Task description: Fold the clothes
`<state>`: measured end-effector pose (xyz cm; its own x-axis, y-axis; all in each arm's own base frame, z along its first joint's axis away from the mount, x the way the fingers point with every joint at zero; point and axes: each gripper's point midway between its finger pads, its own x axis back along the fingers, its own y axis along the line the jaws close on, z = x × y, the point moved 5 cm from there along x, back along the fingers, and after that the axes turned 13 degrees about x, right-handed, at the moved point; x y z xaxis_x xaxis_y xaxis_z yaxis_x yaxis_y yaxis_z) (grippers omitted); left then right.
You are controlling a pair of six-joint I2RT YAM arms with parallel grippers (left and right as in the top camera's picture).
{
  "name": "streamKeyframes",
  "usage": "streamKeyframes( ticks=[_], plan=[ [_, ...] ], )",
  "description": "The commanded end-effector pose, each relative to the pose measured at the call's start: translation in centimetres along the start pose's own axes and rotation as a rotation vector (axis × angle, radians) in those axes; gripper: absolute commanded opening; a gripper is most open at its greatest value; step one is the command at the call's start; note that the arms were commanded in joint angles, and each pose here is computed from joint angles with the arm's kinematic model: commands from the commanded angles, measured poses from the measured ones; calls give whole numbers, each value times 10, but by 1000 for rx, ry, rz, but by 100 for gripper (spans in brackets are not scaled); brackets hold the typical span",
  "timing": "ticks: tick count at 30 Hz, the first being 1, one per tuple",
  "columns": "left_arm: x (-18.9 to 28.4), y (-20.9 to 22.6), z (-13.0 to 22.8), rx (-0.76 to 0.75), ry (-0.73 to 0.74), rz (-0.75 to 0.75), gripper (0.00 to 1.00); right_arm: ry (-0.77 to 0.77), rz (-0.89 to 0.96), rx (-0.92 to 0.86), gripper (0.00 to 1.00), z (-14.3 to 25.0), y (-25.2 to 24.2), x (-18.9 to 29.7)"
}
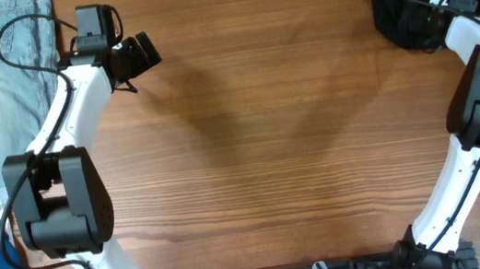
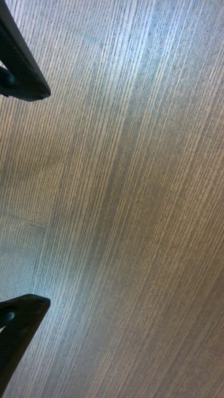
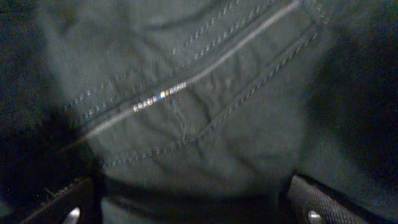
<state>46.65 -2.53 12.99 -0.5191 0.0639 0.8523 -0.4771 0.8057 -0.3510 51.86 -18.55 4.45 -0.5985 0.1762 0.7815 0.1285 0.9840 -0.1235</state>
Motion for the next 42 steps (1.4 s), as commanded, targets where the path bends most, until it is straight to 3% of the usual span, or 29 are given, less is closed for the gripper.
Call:
streamKeyframes(
  ticks=[1, 6, 8, 16, 18, 22, 25, 29, 34, 37, 42],
  plan=[
    [-6, 4, 3, 9, 9, -19, 100, 80, -54, -18, 100, 7, 5, 16],
    [-6, 4, 4, 10, 13, -22, 100, -127, -6, -20, 100, -71, -9, 148],
    [-6, 4, 4, 10, 13, -22, 100, -184, 1, -16, 99, -84, -10, 184],
    [-6, 4, 4, 10, 12, -21, 100, -166, -267, 51, 100, -74, 59, 286],
    [-6, 4, 4, 10, 12, -21, 100, -161, -326, 70, 100, -62, 89, 336],
    [-6, 4, 4, 10, 12, -21, 100, -154, -412, -173, 100, -47, 120, 402],
    [-6, 4, 4, 10, 12, -21, 100, -98, -412, -146, 100, -19, 122, 427],
    [-6, 4, 4, 10, 12, -21, 100, -155, -390, -32, 100, -14, 118, 445],
    [-6, 4, 4, 10, 12, -21, 100, -333, -350, 162, 100, -27, 115, 464],
    [-6, 4, 4, 10, 12, -21, 100, -481, -332, 182, 100, -29, 116, 464],
    [-6, 4, 4, 10, 12, -21, 100, -651, -297, 222, 100, 24, 122, 426]
  ],
)
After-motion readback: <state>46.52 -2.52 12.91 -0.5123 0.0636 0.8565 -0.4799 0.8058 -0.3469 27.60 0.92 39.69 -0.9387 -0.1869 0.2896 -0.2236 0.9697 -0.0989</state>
